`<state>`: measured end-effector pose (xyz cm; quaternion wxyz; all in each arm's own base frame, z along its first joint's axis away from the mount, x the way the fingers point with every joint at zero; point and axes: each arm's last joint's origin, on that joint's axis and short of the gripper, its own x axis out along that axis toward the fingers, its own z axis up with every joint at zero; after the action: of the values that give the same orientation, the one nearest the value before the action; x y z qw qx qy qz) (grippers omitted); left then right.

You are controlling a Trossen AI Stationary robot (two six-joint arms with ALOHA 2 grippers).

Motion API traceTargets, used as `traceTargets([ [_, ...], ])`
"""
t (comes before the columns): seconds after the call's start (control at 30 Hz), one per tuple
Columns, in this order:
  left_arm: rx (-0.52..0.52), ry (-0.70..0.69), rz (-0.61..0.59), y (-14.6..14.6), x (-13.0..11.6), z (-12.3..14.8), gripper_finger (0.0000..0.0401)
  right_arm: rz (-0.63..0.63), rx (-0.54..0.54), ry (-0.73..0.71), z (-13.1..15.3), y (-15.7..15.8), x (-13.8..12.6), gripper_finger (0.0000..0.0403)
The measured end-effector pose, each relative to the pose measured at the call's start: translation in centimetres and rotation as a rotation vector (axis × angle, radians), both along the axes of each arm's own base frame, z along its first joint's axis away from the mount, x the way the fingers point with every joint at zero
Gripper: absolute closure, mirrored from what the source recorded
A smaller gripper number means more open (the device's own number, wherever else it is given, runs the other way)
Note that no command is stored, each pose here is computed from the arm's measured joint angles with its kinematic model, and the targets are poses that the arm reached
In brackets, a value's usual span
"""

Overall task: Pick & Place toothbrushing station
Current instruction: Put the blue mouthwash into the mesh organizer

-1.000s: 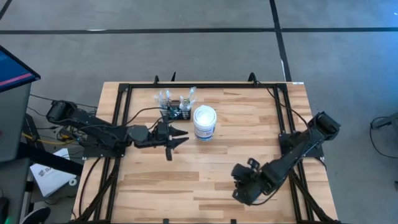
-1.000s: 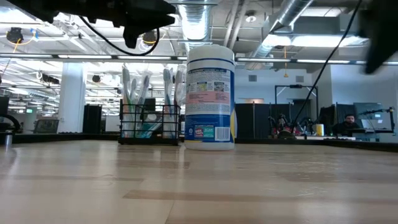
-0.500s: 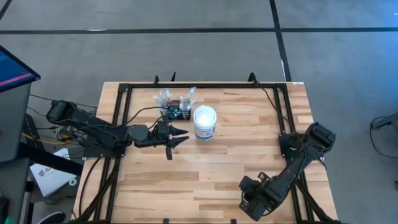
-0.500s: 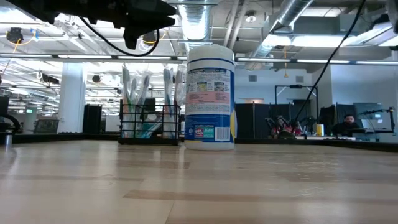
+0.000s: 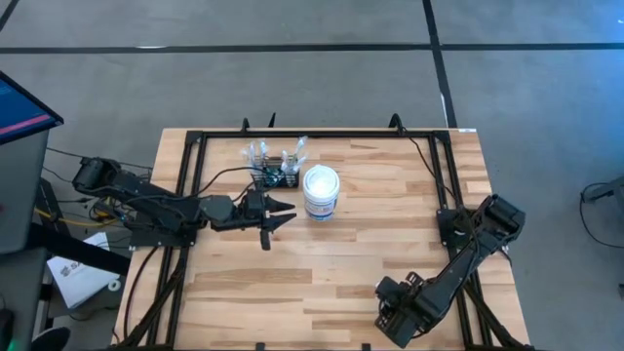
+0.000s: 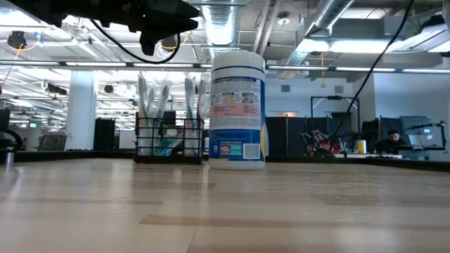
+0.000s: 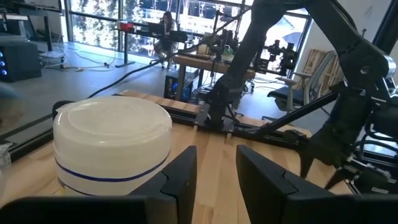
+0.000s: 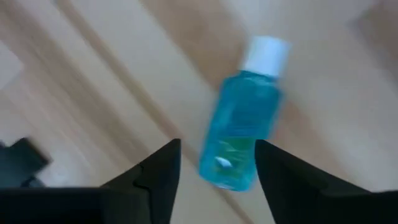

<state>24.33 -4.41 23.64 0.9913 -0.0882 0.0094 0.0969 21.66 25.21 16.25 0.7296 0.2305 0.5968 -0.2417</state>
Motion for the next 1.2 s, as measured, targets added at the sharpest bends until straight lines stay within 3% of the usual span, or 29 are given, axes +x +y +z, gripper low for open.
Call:
traceTargets([
  [0.33, -0.001, 0.001, 0.0, 0.0, 0.0, 0.0, 0.0294, 0.016, -0.01, 0.008, -0.3, 0.2, -0.1, 0.0165],
  [0.93, 0.002, 0.014, 0.002, 0.0, -0.1, -0.4, 0.0294, 0.044, -0.043, 0.065, -3.1, 0.5, 0.7, 0.0165],
  [1.2, 0.002, 0.014, 0.004, 0.0, -0.2, -0.4, 0.0294, 0.043, -0.041, 0.073, -3.2, 0.3, 1.0, 0.0201],
])
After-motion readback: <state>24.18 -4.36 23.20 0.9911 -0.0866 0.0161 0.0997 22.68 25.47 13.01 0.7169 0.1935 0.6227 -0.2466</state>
